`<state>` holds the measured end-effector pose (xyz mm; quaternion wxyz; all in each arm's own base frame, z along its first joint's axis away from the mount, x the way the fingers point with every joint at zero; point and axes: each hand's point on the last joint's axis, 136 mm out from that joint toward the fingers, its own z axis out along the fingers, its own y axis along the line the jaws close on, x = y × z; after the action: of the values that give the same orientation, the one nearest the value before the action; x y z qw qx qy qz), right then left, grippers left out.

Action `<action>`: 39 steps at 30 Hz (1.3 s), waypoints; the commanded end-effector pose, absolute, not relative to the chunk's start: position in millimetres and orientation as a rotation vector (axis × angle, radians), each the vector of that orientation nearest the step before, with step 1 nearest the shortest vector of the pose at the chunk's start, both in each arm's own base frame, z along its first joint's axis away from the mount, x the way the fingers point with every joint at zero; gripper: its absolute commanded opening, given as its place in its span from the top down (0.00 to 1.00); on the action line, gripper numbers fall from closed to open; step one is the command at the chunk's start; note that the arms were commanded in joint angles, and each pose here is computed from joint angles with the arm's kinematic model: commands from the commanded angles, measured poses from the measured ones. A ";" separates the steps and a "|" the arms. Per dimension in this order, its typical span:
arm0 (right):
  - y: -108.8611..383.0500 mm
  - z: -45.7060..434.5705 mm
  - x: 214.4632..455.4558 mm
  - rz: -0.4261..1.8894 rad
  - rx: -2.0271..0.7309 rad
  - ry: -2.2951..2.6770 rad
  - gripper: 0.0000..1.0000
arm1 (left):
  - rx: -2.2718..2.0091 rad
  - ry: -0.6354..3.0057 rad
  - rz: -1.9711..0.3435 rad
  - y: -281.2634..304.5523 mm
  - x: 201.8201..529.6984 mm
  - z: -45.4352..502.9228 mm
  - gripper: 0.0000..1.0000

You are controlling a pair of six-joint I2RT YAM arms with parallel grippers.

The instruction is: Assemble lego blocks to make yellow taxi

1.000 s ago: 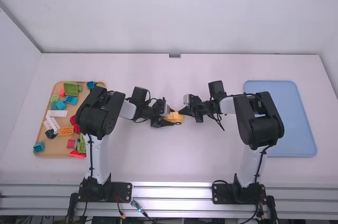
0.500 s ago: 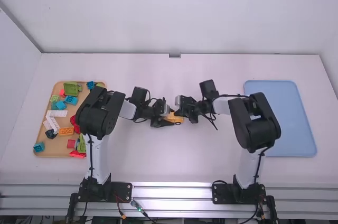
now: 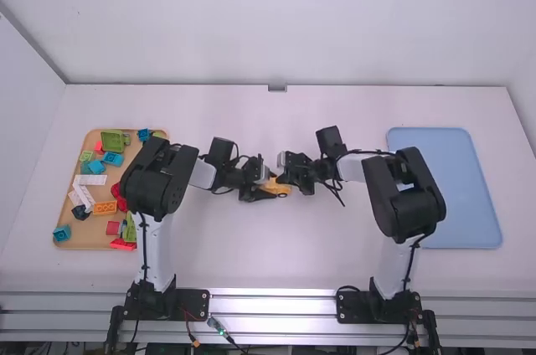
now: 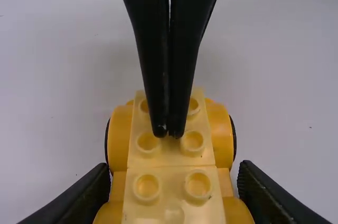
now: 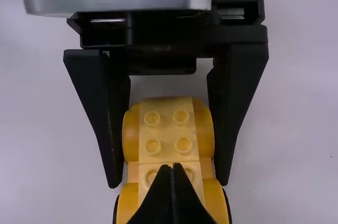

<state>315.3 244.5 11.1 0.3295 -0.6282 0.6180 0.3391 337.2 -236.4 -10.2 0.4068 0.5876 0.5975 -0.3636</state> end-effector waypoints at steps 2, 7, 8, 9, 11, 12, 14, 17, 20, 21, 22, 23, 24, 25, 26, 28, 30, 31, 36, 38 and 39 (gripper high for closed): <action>235.8 40.2 323.5 0.944 -1.567 1.578 0.73 | 1.477 1.574 -0.925 -234.1 332.6 -23.2 0.64; 221.8 70.6 339.2 0.882 -1.523 1.547 0.01 | 1.476 1.576 -0.927 -233.9 332.1 -23.5 0.61; 216.6 69.0 343.0 0.850 -1.522 1.571 0.01 | 1.477 1.577 -0.927 -234.0 332.0 -23.5 0.59; 213.5 67.5 344.7 0.830 -1.522 1.590 0.01 | 1.477 1.578 -0.928 -234.0 331.9 -23.6 0.58; 205.8 59.8 345.9 0.793 -1.526 1.656 0.01 | 1.476 1.581 -0.931 -233.8 331.4 -23.9 0.47; 204.7 58.1 345.7 0.790 -1.525 1.671 0.01 | 1.476 1.581 -0.931 -233.9 331.4 -23.9 0.43; 199.5 49.6 346.5 0.771 -1.503 1.758 0.01 | 1.476 1.586 -0.935 -233.5 330.7 -24.3 0.27; 195.0 42.2 348.8 0.735 -1.486 1.825 0.01 | 1.476 1.590 -0.939 -233.5 329.8 -24.7 0.05; 193.0 39.8 349.7 0.713 -1.496 1.832 0.01 | 1.474 1.590 -0.942 -233.3 329.6 -24.4 0.01; 193.0 40.3 350.0 0.714 -1.495 1.830 0.01 | 1.474 1.590 -0.942 -233.1 329.8 -24.3 0.01; 192.7 40.6 351.1 0.709 -1.494 1.828 0.01 | 1.459 1.608 -0.939 -230.7 332.0 -23.2 0.01; 192.7 40.6 351.1 0.709 -1.494 1.828 0.01 | 1.459 1.608 -0.939 -230.7 332.0 -23.2 0.01; 192.9 40.8 351.8 0.706 -1.493 1.825 0.01 | 1.447 1.621 -0.938 -228.7 333.8 -20.9 0.01; 193.2 41.4 352.9 0.703 -1.491 1.820 0.01 | 1.439 1.631 -0.941 -226.3 334.2 -16.6 0.01; 193.2 41.5 353.3 0.702 -1.490 1.820 0.01 | 1.438 1.633 -0.941 -225.5 334.2 -15.5 0.01; 193.4 41.6 353.3 0.699 -1.495 1.814 0.01 | 1.440 1.637 -0.924 -216.7 334.8 -3.7 0.01; 193.7 41.8 353.6 0.696 -1.498 1.809 0.01 | 1.442 1.642 -0.910 -210.0 334.9 3.0 0.01; 193.2 41.8 353.8 0.696 -1.496 1.810 0.01 | 1.438 1.670 -0.884 -201.9 336.2 8.0 0.01; 193.6 42.0 354.1 0.694 -1.498 1.808 0.01 | 1.351 1.883 -0.733 -161.9 347.8 24.6 0.01; 192.7 41.6 354.7 0.689 -1.497 1.811 0.01 | 1.220 1.988 -0.716 -144.3 353.2 42.8 0.01; 192.5 41.5 355.1 0.687 -1.497 1.812 0.01 | 1.183 2.005 -0.715 -140.3 354.8 49.0 0.01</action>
<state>354.9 192.1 38.5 0.3367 -0.5732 0.6983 0.2654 346.3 -154.5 34.8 0.3415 0.4927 0.7436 -0.2962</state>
